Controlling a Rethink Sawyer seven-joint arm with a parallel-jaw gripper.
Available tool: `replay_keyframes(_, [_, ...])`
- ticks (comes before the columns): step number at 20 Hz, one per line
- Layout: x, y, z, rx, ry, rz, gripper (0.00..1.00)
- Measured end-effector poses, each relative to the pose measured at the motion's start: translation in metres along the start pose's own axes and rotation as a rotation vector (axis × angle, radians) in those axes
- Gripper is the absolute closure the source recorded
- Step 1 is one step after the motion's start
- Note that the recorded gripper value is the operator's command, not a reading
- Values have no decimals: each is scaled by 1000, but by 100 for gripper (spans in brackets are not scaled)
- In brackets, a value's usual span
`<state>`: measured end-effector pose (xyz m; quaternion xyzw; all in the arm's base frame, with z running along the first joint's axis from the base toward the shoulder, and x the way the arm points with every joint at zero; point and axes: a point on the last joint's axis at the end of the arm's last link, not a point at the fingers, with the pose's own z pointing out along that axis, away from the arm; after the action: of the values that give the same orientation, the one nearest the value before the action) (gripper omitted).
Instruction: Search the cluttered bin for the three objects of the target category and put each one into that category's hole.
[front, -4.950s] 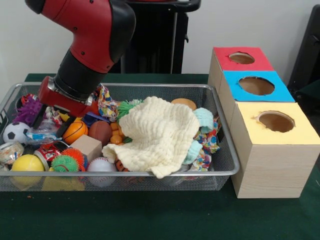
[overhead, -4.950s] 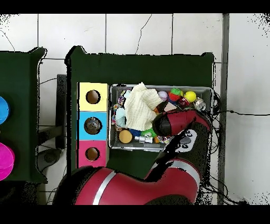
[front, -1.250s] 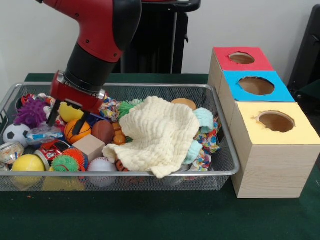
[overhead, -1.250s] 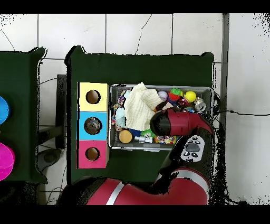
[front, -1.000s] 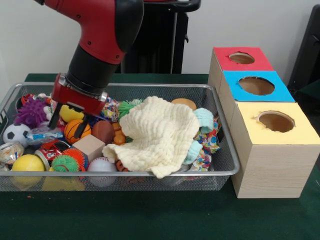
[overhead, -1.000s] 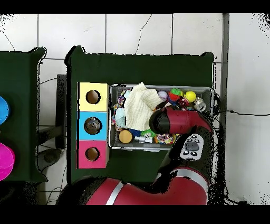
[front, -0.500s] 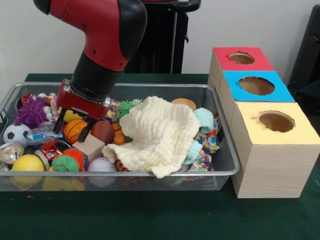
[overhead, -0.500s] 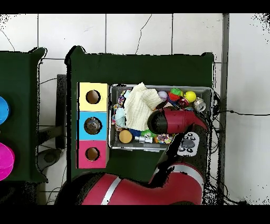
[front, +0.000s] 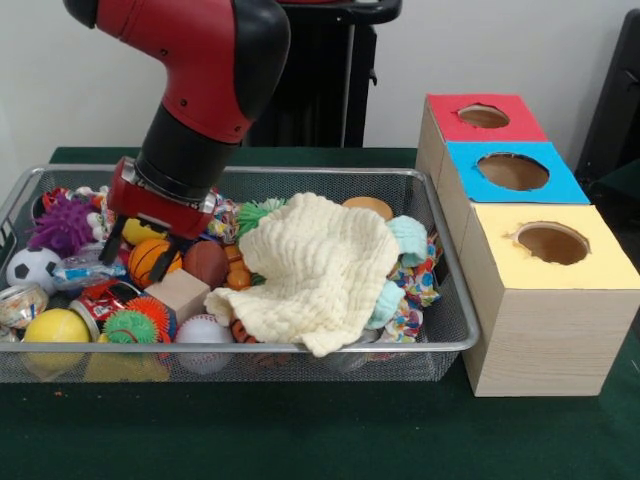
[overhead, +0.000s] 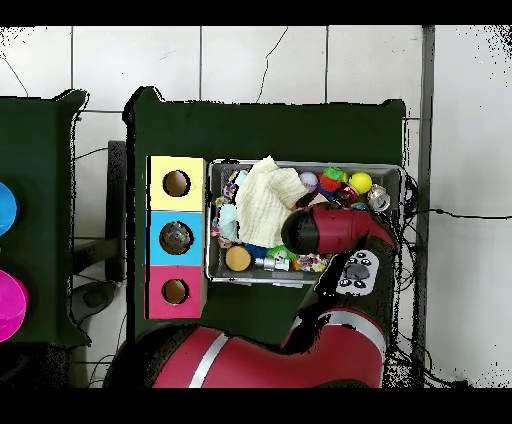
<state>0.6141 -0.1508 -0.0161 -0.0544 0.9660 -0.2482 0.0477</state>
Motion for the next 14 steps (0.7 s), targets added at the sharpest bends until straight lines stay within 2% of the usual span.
replay_keyframes(9, [11,-8,13,30,26,-16,0])
replay_keyframes(14, [12,-13,25,73,36,-51,0])
